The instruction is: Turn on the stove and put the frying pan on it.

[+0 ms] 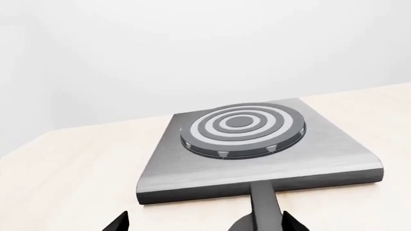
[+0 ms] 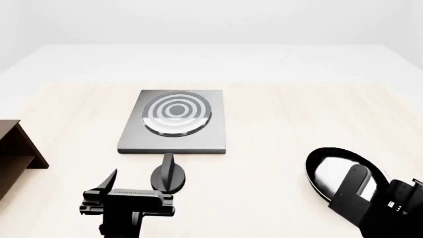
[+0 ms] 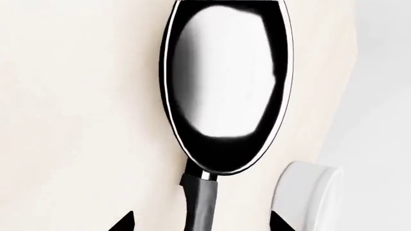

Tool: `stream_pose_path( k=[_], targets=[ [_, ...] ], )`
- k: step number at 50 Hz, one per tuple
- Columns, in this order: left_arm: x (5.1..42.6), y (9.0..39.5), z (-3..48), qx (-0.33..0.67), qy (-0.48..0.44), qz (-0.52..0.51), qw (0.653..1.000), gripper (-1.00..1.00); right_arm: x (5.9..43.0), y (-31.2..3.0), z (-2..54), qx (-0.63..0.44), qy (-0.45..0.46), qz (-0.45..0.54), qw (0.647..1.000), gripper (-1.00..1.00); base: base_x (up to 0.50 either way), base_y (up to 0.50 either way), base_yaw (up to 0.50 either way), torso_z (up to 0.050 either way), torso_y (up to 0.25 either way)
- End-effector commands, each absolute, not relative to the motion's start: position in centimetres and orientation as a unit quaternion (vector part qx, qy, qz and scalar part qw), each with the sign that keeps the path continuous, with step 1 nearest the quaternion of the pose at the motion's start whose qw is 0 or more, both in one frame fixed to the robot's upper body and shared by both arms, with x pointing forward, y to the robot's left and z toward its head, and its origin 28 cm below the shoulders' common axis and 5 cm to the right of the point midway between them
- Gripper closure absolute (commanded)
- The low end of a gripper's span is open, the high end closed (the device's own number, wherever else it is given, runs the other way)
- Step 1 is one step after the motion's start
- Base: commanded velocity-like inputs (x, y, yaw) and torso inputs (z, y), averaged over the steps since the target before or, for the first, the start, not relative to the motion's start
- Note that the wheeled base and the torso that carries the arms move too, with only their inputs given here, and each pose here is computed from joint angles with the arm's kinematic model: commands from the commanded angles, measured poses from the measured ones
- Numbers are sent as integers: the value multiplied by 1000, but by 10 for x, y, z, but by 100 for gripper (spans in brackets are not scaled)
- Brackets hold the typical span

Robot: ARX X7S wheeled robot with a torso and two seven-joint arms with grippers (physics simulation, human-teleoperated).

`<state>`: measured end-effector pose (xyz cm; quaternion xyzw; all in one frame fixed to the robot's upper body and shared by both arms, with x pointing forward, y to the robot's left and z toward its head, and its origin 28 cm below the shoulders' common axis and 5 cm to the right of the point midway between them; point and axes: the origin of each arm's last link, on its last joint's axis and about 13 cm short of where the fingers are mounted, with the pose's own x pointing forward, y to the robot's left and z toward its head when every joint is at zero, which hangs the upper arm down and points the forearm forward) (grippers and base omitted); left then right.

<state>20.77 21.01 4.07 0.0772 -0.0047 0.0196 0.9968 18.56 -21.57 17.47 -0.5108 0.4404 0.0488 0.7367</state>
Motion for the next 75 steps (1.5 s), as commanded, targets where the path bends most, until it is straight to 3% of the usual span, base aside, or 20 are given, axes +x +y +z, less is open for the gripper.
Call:
stream_pose_path(
  k=[1,14,25,32,49,69,70,75],
  targets=[
    [209,211,40,74,-6,19,997,-100,187,-228,166,-507,478,28,717,-100,0,0,0,0,0],
    [209,211,38,75,-3,19,997,-100,184,-245,154,-512,497,-1,700,-100,0,0,0,0,0],
    [210,210,36,77,1,19,997,-100,188,-251,144,-501,496,-8,709,-100,0,0,0,0,0],
    [210,210,34,77,2,18,997,-100,198,-255,136,-484,471,-32,737,-100,0,0,0,0,0],
    [210,210,34,79,4,19,997,-100,202,-261,112,-458,478,-23,750,-100,0,0,0,0,0],
    [210,211,35,81,4,23,996,-100,197,-276,95,-445,505,-37,738,-100,5,-3,1,-3,0],
    [210,211,35,81,4,23,996,-100,197,-277,94,-445,506,-39,738,100,0,-4,0,-10,0],
    [211,211,35,81,4,24,996,-100,195,-279,96,-443,504,-48,740,100,0,0,0,0,0]
  ],
)
